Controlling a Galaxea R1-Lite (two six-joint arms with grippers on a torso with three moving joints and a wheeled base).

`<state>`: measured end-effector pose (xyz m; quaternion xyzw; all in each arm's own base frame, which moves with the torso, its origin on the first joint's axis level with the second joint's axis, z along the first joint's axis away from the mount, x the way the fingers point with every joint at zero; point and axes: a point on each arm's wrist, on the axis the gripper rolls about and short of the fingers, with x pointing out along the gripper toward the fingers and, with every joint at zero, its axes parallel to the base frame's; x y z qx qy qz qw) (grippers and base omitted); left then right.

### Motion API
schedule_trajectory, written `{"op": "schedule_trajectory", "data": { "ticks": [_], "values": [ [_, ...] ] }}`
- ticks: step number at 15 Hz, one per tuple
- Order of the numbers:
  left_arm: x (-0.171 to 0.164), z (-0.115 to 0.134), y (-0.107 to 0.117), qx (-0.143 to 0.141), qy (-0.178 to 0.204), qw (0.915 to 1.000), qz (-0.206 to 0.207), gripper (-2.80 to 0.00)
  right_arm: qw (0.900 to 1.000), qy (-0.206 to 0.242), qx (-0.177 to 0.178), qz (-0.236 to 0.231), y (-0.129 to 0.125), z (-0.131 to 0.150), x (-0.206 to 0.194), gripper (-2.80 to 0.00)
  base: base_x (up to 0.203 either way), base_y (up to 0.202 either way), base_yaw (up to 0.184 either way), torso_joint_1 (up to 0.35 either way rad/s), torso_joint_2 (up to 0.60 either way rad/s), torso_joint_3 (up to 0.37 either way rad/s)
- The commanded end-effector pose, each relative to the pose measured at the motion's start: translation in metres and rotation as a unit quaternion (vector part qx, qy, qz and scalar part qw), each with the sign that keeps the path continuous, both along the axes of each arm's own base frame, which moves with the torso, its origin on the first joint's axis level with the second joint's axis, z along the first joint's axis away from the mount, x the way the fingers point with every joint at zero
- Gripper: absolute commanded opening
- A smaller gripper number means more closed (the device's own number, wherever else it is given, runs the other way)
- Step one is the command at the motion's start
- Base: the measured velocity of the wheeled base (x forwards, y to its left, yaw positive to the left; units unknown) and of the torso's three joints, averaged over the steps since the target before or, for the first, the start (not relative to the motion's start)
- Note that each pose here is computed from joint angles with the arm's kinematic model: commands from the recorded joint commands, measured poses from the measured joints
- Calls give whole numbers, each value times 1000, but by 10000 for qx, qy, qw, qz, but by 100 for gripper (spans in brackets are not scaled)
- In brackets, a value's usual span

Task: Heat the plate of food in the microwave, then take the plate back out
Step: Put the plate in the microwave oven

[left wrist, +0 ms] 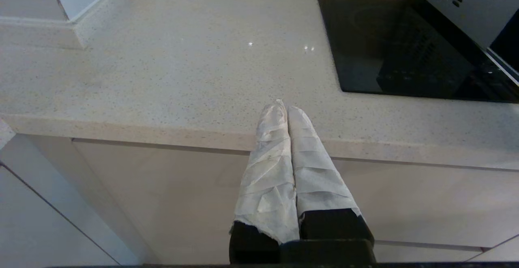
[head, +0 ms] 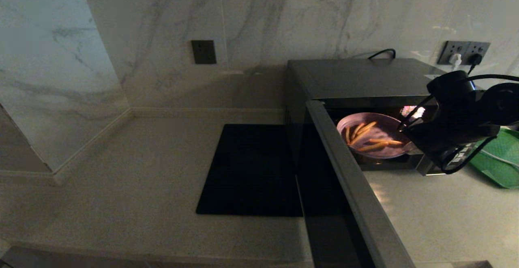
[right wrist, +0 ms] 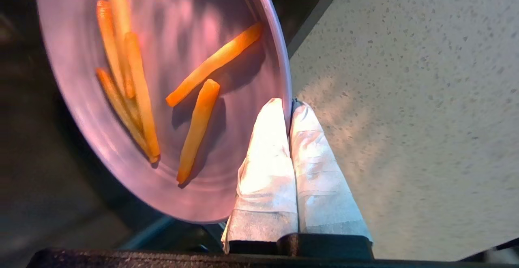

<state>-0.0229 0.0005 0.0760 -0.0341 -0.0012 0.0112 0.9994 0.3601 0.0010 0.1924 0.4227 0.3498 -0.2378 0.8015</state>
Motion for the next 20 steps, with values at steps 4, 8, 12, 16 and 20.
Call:
{"op": "schedule_trajectory", "data": {
  "ticks": [4, 8, 12, 16, 20],
  "values": [
    [0, 0, 0, -4, 1, 10000, 2, -280, 9991, 132, 152, -363, 1, -12, 5, -280, 0, 0, 0, 0, 0, 0],
    [0, 0, 0, -4, 1, 10000, 2, -280, 9995, 79, 157, -275, 8, -11, 10, -280, 0, 0, 0, 0, 0, 0],
    [0, 0, 0, -4, 1, 10000, 2, -280, 9987, 85, 340, -357, 20, -18, 21, -280, 0, 0, 0, 0, 0, 0],
    [0, 0, 0, 3, 1, 10000, 2, -280, 9986, 158, 394, -312, 30, -24, 22, -280, 0, 0, 0, 0, 0, 0],
    [0, 0, 0, -4, 1, 10000, 2, -280, 9986, 60, 415, -312, 32, -30, 30, -280, 0, 0, 0, 0, 0, 0]
  ]
}}
